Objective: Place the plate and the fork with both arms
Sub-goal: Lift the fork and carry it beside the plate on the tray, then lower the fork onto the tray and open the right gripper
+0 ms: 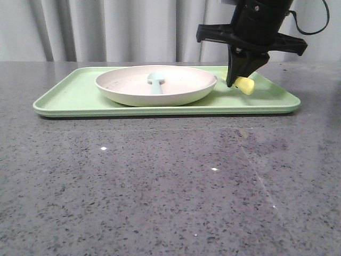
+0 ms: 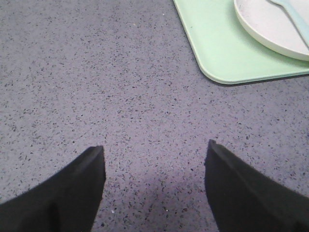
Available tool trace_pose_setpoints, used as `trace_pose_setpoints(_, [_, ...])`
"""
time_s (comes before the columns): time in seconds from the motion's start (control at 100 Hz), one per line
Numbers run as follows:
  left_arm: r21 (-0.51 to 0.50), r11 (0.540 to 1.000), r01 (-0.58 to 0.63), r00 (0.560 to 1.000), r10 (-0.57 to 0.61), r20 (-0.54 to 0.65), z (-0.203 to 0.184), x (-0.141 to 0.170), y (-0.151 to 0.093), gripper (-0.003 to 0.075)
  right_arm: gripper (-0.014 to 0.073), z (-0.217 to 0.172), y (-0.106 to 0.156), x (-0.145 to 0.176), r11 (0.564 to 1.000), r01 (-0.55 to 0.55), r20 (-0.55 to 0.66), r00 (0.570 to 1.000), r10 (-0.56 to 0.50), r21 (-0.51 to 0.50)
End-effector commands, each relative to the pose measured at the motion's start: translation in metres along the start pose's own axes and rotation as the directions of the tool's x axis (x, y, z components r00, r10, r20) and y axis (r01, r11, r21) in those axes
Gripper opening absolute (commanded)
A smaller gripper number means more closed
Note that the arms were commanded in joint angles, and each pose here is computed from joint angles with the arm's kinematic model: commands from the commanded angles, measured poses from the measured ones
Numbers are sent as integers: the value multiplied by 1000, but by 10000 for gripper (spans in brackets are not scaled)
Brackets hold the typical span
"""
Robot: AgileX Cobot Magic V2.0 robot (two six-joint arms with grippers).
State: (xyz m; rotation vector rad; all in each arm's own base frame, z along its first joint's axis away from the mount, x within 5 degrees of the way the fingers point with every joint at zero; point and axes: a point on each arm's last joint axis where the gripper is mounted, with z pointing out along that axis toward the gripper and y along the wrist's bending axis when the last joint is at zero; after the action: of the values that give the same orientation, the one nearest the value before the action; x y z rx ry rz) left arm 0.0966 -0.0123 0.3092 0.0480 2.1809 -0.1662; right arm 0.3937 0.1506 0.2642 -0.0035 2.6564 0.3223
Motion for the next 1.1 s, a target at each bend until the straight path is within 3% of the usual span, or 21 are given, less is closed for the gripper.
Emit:
trace_pose_setpoints(0.0, [2, 1000, 19, 995, -19, 93, -5, -13, -1, 441, -16, -32, 3, -13, 998, 10, 116, 993, -2, -63])
trace_pose_setpoints(0.36, [2, 1000, 19, 995, -19, 99, -5, -13, -1, 441, -16, -23, -15, -12, 989, -40, 106, 993, 55, -141])
trace_pose_setpoints(1.09, [2, 1000, 19, 995, -19, 99, -5, -13, -1, 441, -13, -21, -15, -14, 985, -53, 137, 988, 76, -167])
